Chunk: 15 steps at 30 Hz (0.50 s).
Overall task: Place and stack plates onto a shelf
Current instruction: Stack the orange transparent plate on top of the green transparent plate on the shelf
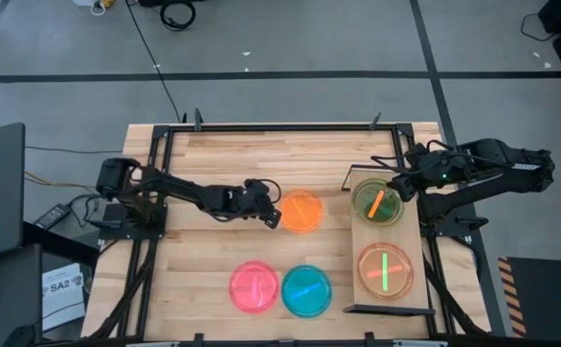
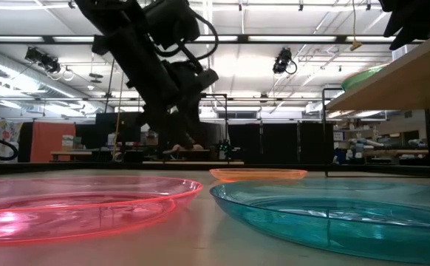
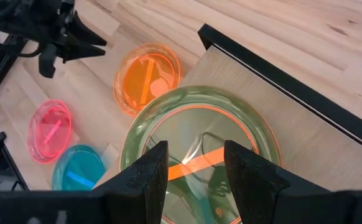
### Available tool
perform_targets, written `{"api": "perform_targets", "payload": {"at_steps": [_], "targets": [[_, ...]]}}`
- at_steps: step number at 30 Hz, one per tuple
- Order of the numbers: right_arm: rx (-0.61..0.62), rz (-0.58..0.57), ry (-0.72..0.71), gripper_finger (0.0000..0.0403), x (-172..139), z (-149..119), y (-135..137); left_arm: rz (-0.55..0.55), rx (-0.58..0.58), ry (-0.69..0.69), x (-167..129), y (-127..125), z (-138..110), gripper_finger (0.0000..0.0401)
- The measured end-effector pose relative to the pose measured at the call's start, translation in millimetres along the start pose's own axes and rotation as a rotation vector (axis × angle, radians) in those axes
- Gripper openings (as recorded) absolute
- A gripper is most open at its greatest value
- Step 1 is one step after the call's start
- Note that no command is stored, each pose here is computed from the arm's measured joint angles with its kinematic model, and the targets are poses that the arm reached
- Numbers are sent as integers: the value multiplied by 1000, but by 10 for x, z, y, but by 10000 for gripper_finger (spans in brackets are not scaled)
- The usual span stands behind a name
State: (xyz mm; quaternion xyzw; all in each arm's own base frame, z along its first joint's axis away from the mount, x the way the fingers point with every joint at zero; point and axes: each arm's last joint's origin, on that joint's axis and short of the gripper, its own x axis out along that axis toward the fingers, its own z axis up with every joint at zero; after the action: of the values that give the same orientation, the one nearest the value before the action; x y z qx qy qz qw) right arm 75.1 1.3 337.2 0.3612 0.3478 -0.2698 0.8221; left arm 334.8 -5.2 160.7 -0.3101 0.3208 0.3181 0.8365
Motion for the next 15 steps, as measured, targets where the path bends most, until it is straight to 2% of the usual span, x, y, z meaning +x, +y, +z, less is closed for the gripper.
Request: {"api": "perform_targets", "payload": {"at_steps": [15], "targets": [[-1,-3,2,162,5,1,5,6,-44,-32,250,63,38,133]]}}
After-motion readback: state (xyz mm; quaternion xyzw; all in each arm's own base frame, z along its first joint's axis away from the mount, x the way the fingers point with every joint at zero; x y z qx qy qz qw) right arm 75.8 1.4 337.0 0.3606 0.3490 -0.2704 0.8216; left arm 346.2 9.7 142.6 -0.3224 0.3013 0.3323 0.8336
